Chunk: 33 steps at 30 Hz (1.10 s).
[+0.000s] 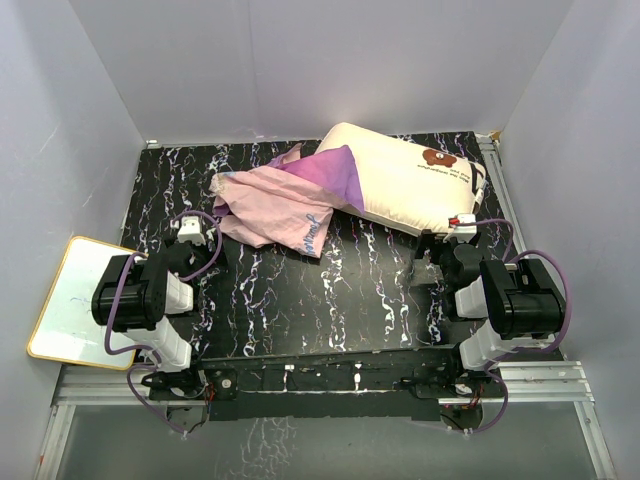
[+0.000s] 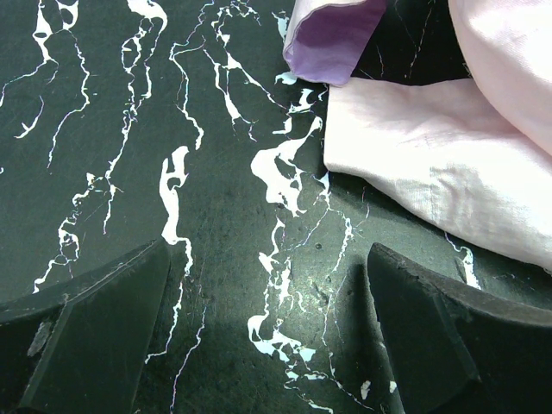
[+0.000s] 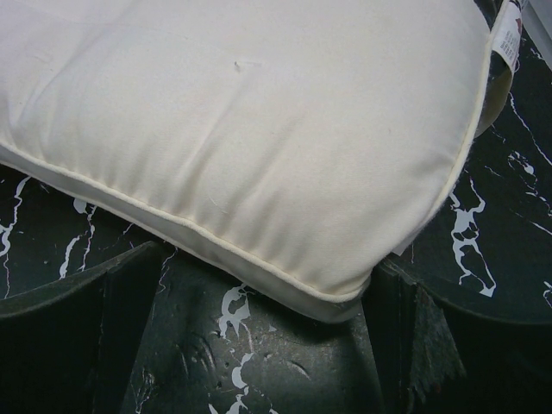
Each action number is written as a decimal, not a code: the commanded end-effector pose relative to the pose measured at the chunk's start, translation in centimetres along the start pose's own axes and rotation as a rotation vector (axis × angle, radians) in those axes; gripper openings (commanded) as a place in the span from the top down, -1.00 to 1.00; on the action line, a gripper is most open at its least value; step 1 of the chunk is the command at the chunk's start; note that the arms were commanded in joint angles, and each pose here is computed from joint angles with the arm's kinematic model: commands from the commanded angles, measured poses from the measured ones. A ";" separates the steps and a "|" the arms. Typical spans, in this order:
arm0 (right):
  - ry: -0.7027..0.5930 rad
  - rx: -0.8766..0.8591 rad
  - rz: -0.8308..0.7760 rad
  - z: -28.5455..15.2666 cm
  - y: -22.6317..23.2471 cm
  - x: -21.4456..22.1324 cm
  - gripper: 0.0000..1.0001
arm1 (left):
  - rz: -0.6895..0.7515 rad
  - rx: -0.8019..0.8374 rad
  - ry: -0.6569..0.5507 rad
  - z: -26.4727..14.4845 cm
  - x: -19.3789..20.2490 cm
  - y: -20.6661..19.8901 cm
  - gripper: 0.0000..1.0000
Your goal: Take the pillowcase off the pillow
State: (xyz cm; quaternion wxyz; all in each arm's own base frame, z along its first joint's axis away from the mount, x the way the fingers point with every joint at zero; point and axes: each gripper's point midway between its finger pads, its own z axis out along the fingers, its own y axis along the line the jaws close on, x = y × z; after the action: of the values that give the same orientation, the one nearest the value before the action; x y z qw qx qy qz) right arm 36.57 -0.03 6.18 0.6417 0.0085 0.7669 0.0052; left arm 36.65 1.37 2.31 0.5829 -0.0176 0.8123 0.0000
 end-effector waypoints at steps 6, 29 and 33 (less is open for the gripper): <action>-0.084 -0.067 -0.011 0.9 1.3 -2.6 -0.96 | -0.002 0.010 -0.041 0.4 -1.3 -0.2 -0.94; -0.107 0.005 0.018 0.3 0.1 -2.8 -0.97 | -0.002 0.010 -0.040 0.4 -1.3 -0.3 -0.94; -0.078 -0.041 0.000 0.9 0.9 -2.5 -0.97 | -0.002 0.010 -0.040 0.4 -1.3 -0.2 -0.94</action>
State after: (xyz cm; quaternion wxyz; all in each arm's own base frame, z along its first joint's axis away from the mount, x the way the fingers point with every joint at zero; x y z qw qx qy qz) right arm 36.14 -0.03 6.40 0.6490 0.0145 0.7606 0.0078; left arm 36.65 1.36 2.32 0.5831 -0.0173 0.8122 0.0000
